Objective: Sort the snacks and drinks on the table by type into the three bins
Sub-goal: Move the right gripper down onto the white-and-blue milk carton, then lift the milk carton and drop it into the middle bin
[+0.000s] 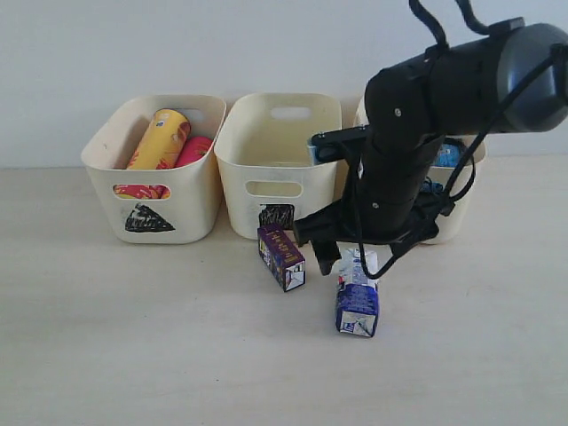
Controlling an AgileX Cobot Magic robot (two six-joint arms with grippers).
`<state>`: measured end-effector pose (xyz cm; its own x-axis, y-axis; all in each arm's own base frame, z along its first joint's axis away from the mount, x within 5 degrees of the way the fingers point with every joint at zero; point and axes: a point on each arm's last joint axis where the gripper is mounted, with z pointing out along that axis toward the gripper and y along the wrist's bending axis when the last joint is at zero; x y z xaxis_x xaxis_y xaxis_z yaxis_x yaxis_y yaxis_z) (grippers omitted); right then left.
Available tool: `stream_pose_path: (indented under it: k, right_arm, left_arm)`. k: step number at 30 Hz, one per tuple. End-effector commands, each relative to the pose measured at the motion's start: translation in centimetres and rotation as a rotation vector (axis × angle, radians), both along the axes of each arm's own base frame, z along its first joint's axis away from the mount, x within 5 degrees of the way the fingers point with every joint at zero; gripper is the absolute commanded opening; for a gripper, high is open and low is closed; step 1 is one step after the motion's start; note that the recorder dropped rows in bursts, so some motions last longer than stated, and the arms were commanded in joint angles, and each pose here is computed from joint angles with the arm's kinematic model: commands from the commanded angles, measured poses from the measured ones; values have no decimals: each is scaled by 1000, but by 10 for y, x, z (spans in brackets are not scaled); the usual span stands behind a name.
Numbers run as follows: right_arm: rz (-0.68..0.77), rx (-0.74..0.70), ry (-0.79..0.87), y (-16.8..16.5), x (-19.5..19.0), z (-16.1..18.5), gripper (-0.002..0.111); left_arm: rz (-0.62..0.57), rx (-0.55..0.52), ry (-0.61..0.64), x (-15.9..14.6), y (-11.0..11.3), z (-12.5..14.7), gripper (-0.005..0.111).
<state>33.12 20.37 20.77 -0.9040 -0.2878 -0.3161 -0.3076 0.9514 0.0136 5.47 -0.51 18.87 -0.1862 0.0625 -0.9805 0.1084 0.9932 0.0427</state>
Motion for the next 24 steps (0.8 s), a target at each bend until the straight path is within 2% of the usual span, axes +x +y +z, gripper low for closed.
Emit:
stream_pose_path:
  k: [1, 17, 19, 21, 23, 24]
  right_arm:
    - [-3, 3, 1, 4, 6, -14, 79]
    - [-10, -17, 45, 11, 16, -59, 77]
    - [-10, -21, 50, 11, 16, -61, 69]
    - [-11, -26, 58, 10, 15, -62, 54]
    - [-9, -31, 64, 10, 15, -62, 27]
    - [6, -40, 69, 9, 14, -62, 10]
  left_arm:
    - [3, -18, 0, 0, 0, -1, 4]
    - [3, -18, -2, 0, 0, -1, 4]
    - [3, -18, -2, 0, 0, -1, 4]
    - [3, -18, -2, 0, 0, -1, 4]
    - [3, -18, -2, 0, 0, -1, 4]
    - [3, -18, -2, 0, 0, -1, 4]
